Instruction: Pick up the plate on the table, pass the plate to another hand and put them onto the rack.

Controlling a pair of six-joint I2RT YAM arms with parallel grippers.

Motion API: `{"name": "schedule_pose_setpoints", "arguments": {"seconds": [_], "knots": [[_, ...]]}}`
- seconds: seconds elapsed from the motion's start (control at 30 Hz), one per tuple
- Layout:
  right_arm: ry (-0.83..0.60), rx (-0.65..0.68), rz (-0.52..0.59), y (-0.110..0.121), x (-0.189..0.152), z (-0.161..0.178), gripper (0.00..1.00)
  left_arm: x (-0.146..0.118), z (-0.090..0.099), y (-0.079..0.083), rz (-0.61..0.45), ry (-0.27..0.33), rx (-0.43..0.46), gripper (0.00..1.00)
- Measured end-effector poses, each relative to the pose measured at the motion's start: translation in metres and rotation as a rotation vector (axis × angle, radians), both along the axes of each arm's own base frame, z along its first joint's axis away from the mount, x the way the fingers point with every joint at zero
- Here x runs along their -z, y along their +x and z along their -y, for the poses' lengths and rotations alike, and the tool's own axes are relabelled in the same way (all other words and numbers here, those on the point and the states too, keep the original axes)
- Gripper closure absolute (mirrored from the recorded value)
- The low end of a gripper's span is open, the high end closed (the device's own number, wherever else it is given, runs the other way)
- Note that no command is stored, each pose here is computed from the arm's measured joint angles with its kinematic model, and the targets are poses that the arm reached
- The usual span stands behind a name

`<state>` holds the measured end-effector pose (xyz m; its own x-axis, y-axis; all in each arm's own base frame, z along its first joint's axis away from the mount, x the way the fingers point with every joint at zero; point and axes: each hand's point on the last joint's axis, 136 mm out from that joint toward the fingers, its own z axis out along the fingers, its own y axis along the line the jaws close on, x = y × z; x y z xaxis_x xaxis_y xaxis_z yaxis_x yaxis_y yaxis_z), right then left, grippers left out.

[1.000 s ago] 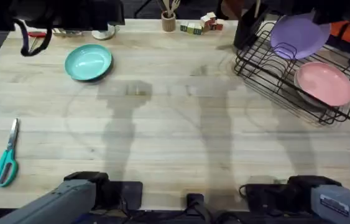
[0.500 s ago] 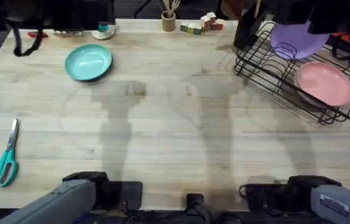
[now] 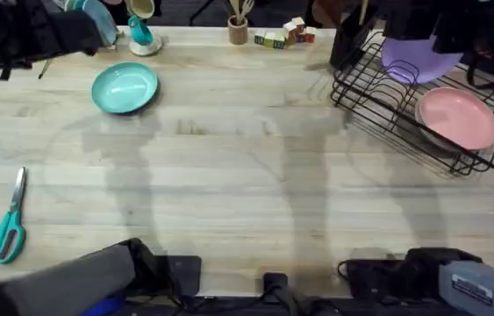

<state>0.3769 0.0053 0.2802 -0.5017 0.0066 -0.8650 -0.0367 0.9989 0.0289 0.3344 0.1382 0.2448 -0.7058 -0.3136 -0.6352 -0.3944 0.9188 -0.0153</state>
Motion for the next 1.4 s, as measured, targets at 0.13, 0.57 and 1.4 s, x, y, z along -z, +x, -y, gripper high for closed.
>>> {"name": "schedule_pose_setpoints", "arguments": {"seconds": [0.13,0.57,1.4], "knots": [[0.000,0.000,0.000,0.000,0.000,0.000,0.006,0.024,-0.025,0.005,-0.050,-0.023,-0.056,0.009],[0.000,0.000,0.000,0.000,0.000,0.000,0.005,0.088,-0.079,0.041,-0.048,-0.127,-0.148,0.008],[0.056,0.032,-0.004,0.000,0.000,0.000,0.006,0.200,-0.088,0.070,-0.152,-0.284,-0.205,0.007]]}}
